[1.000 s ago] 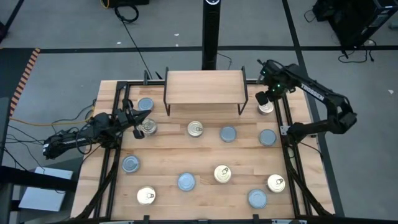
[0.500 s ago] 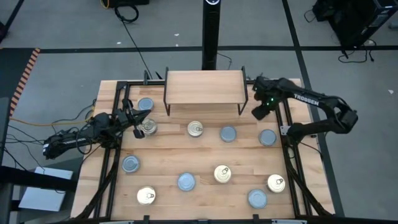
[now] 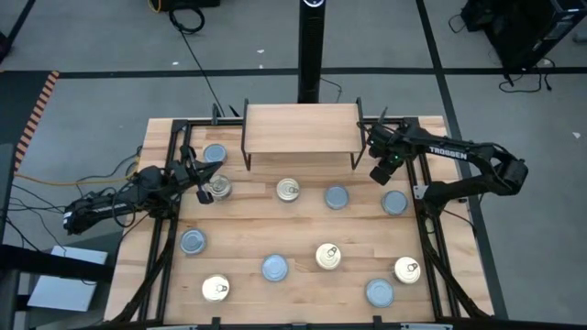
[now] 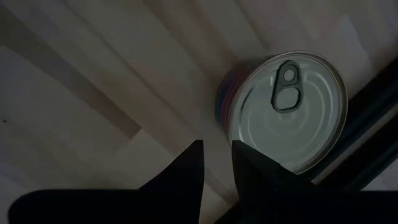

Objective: Stack canned seafood by type on shelf
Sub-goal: Put the blue pink tuna can on the shelf

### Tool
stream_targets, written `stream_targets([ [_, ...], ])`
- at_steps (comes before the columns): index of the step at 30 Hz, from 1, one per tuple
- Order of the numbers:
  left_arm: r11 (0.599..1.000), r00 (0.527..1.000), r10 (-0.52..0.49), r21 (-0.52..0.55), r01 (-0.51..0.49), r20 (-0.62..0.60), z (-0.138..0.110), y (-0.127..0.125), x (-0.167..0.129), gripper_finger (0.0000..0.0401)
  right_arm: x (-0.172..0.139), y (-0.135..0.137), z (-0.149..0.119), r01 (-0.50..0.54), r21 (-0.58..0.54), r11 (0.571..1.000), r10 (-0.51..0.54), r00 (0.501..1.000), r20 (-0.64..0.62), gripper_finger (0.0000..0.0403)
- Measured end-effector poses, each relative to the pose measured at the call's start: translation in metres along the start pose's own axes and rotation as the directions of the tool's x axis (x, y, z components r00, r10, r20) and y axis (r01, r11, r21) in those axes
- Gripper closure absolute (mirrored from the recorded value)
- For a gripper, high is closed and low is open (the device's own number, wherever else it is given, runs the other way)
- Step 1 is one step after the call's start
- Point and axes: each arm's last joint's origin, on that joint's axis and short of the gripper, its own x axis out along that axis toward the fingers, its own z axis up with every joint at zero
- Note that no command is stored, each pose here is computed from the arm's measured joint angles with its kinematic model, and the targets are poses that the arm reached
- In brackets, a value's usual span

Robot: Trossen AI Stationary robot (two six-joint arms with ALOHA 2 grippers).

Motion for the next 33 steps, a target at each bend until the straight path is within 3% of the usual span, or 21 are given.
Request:
stream_targets([
  [9,1.000,1.000,-0.001,0.001,0.001,-0.004,0.000,0.000,0.000,0.0393,0.005,-0.003,0.002,0.004,0.031,1.000,-0.003,1.000,-0.027,0.0307],
  [15,1.000,1.000,0.000,0.000,0.000,-0.002,0.000,0.000,0.000,0.0393,-0.011,-0.005,0.001,-0.008,0.228,0.974,0.016,0.999,-0.036,0.0309],
  [21,1.000,1.000,0.000,0.000,0.000,0.001,0.000,0.000,0.000,0.0393,-0.015,-0.008,-0.008,-0.069,0.474,0.878,0.091,0.996,-0.024,0.0308],
  [27,1.000,1.000,0.000,0.000,0.000,0.000,0.000,0.000,0.000,0.0393,-0.002,-0.015,-0.018,0.019,0.646,0.763,0.030,0.997,-0.065,0.0309],
  [33,1.000,1.000,0.000,-0.012,0.000,0.000,0.000,0.000,0.000,0.0393,0.003,-0.029,-0.016,0.065,0.750,0.658,-0.051,0.998,-0.042,0.0310],
])
